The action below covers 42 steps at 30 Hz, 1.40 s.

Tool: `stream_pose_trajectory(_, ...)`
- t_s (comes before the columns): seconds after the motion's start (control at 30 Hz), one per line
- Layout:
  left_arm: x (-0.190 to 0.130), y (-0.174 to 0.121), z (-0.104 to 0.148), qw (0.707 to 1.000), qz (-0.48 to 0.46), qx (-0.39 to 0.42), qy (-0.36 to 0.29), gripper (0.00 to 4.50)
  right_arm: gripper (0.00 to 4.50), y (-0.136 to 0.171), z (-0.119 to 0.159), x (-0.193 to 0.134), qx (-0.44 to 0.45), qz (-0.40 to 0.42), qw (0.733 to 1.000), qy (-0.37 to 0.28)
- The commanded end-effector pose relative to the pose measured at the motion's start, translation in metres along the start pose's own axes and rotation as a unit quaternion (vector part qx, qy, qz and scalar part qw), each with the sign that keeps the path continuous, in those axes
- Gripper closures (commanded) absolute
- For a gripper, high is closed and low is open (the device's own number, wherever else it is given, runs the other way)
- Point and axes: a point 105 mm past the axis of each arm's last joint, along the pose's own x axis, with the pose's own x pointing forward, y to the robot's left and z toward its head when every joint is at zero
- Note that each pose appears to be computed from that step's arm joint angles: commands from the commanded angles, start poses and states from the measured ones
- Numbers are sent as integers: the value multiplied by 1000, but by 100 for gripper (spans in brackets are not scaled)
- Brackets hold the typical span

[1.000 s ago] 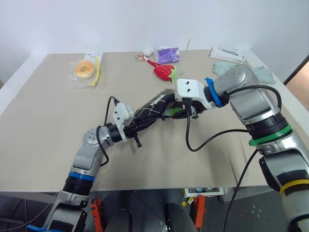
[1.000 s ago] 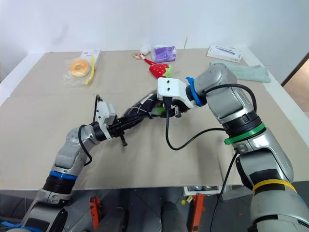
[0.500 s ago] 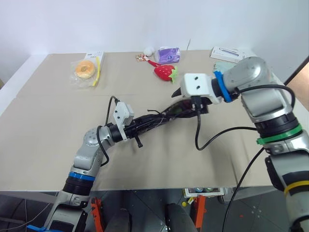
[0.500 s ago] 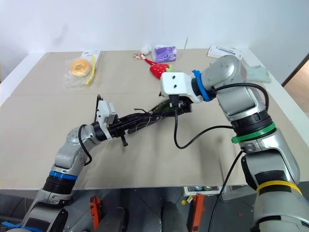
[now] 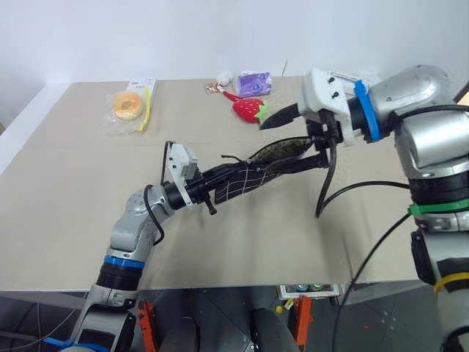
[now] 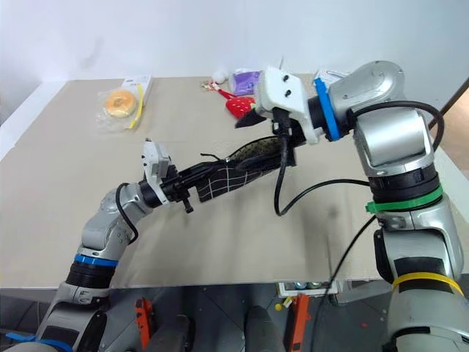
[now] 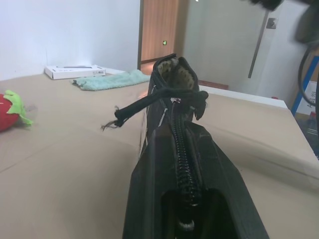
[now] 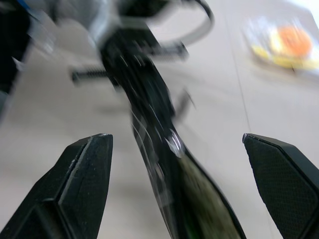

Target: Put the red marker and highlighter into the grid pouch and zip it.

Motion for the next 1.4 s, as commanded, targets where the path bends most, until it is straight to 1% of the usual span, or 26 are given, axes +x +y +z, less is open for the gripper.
stream_pose_trajectory(0.03,3,-6,12,1000,-14,19,-16,450,1,3,1,13,0,-9,1000,-4)
stream_pose_trajectory(0.17,3,-7,12,1000,-17,19,-14,450,1,-7,-14,27,12,-29,999,13)
stream_pose_trajectory(0.27,3,-8,11,1000,-18,19,-12,450,82,-13,-22,31,14,-41,999,25)
stream_pose_trajectory(0.37,2,-9,11,1000,-16,20,-11,450,231,-14,-24,32,16,-38,999,28)
stream_pose_trajectory(0.4,2,-9,11,1000,-16,20,-11,450,259,-14,-25,32,15,-38,999,29)
stream_pose_trajectory(0.43,2,-9,11,1000,-15,20,-11,450,323,-14,-25,32,15,-37,999,29)
stream_pose_trajectory(0.5,2,-9,11,1000,-13,20,-11,450,418,-14,-25,32,16,-34,999,26)
stream_pose_trajectory(0.53,1,-9,10,1000,-12,19,-10,450,445,-13,-23,32,18,-31,999,21)
stream_pose_trajectory(0.67,1,-9,10,1000,-12,19,-9,450,445,-10,-14,25,33,-17,999,-7)
stream_pose_trajectory(0.83,1,-8,10,1000,-10,20,-9,450,445,-25,-43,5,38,-65,996,51)
stream_pose_trajectory(0.9,1,-8,9,1000,-11,20,-9,450,445,-35,-54,-6,42,-92,992,71)
stream_pose_trajectory(1.03,1,-8,9,1000,-12,20,-8,450,445,-55,-84,-37,66,-155,979,116)
stream_pose_trajectory(1.13,2,-7,9,1000,-12,20,-7,450,445,-62,-94,-49,73,-174,974,128)
stream_pose_trajectory(1.27,1,-7,10,1000,-12,22,-7,450,445,-72,-109,-74,89,-220,960,147)
stream_pose_trajectory(1.37,-1,-6,9,1000,-11,29,-1,450,445,-69,-111,-78,94,-214,962,142)
stream_pose_trajectory(1.4,-2,-6,6,999,-15,46,10,450,445,-65,-106,-74,92,-201,967,124)
